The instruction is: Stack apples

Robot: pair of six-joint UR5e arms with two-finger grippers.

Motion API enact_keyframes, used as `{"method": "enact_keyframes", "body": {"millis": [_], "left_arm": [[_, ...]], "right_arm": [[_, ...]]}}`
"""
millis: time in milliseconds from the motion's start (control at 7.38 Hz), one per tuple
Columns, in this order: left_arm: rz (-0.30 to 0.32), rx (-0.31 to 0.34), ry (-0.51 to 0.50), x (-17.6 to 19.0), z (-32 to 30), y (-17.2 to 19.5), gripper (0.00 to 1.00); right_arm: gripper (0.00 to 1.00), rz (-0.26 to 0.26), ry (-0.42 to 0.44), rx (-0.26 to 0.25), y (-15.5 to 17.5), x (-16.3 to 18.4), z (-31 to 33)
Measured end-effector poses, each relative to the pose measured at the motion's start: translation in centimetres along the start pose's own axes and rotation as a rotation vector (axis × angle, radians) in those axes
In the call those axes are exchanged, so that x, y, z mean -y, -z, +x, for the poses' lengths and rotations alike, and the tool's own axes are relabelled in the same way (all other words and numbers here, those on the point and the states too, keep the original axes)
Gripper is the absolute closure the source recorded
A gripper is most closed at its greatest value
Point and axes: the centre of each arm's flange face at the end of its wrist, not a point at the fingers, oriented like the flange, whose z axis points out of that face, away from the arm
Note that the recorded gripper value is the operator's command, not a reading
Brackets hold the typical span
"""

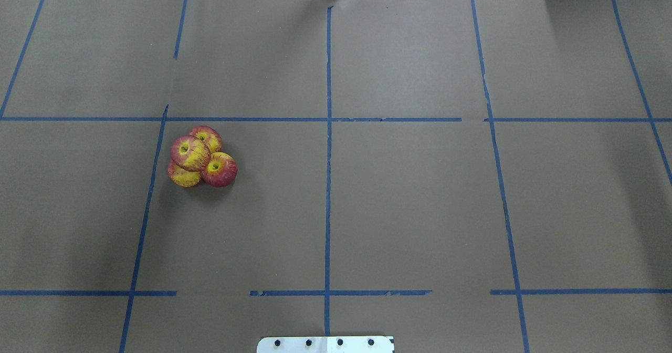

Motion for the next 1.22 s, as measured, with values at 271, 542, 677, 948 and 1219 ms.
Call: {"method": "enact_keyframes", "body": {"millis": [271,542,677,948,1219], "left_arm": [[0.026,-0.001,-0.028,-0.3,-0.2,-0.3,0.00],[0.041,0.004,-0.049,0.3,-0.7,-0.7,0.00],[0.040,0.005,-0.049,1.1,-0.9,-0.9,0.00],[0.040,0.003,-0.049,1.9,-0.9,-0.9,0.00],[0.040,0.008,-0.049,1.7,-0.8,-0.8,0.00]], "right_arm": [[0.00,0.000,0.000,0.000,0.0,0.0,0.0],[0.00,0.000,0.000,0.000,0.0,0.0,0.0],[0.00,0.000,0.000,0.000,0.0,0.0,0.0],[0.00,0.000,0.000,0.000,0.0,0.0,0.0],[0.00,0.000,0.000,0.000,0.0,0.0,0.0]]}}
